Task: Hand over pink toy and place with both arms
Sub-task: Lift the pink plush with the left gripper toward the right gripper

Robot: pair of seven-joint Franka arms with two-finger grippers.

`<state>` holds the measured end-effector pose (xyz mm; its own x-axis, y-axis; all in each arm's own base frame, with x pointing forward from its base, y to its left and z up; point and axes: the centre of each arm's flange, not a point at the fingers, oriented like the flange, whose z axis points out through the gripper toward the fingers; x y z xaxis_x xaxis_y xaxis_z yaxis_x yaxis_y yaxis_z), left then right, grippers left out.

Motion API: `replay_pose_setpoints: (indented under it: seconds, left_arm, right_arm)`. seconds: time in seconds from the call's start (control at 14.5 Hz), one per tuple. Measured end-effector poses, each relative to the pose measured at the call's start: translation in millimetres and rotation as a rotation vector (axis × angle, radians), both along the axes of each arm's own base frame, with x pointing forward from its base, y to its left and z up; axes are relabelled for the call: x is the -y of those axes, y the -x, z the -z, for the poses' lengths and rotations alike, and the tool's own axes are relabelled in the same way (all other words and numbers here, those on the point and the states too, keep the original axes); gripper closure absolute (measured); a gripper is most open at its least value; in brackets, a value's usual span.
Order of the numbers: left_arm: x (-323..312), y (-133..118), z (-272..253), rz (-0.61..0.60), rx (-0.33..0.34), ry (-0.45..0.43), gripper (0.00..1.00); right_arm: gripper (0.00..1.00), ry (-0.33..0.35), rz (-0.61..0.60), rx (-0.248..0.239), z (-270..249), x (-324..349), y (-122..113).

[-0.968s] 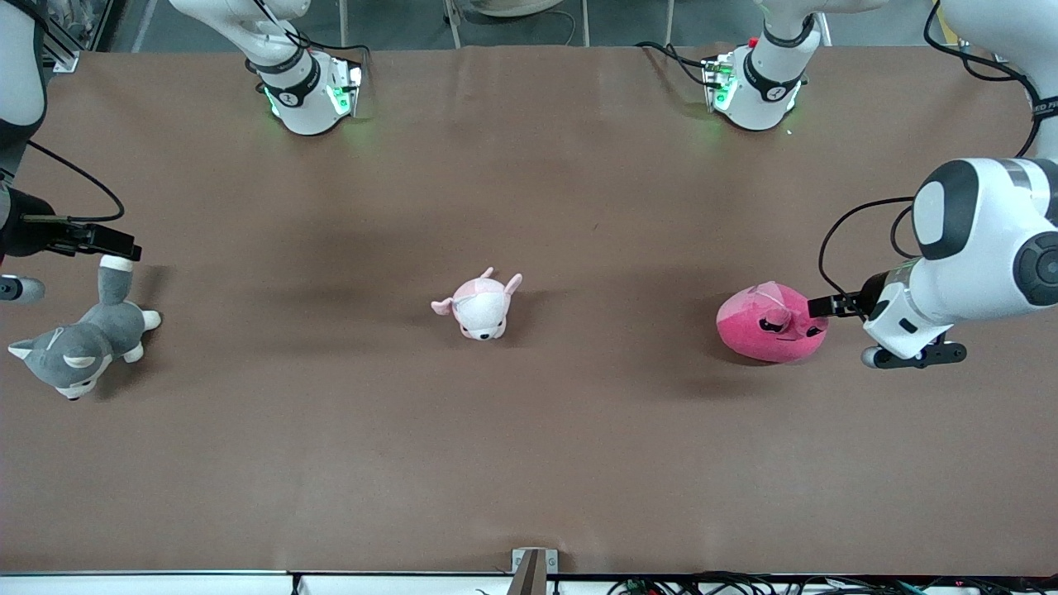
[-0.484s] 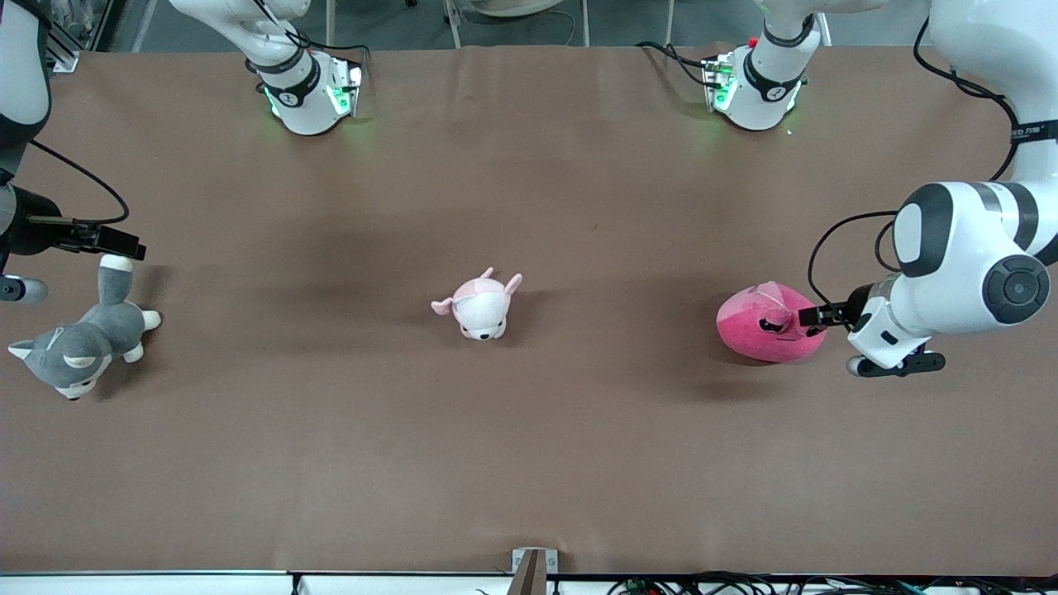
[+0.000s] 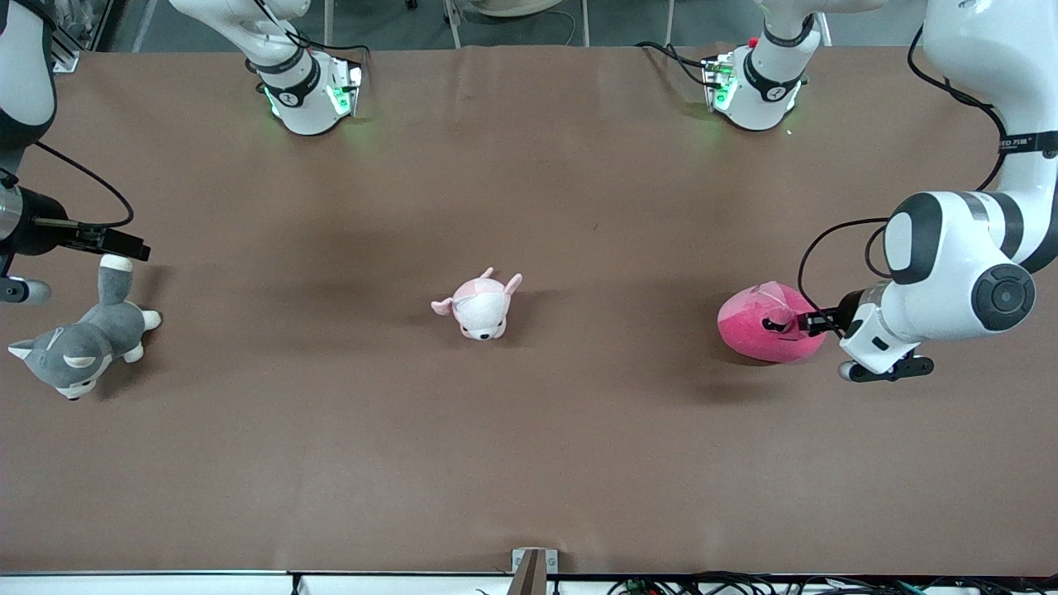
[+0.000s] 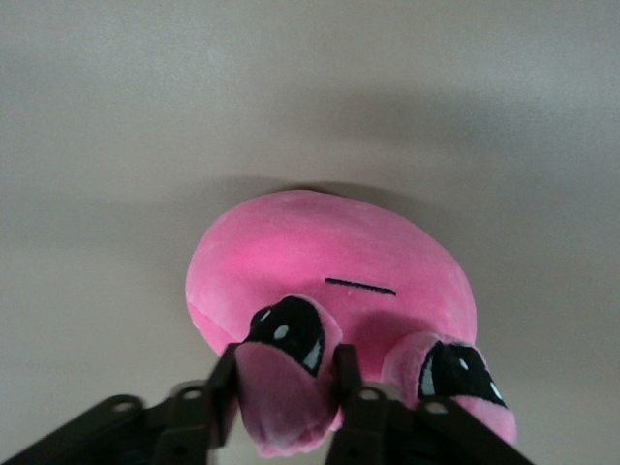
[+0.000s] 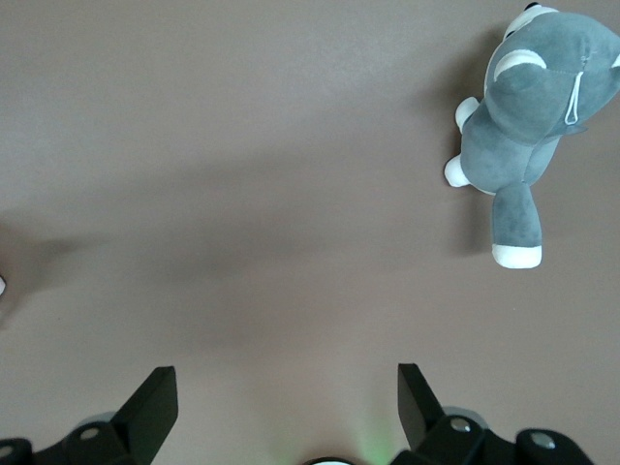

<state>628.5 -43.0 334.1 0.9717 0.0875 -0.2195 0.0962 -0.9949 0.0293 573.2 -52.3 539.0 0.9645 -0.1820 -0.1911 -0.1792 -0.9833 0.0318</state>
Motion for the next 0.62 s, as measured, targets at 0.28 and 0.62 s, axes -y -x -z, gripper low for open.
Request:
replay_pose_setpoints:
  seconds: [0.28,0.62]
  left_arm:
    - [4,0,-3,-0.051,0.000,-0.010,0.85]
    - [37,9,-61,-0.074,-0.040,-0.009,0.86]
  right_arm:
    - [0.00,0.001,0.004,-0.008,3,-4,0]
    - [0.00,0.002,0.007,-0.009,4,-4,1]
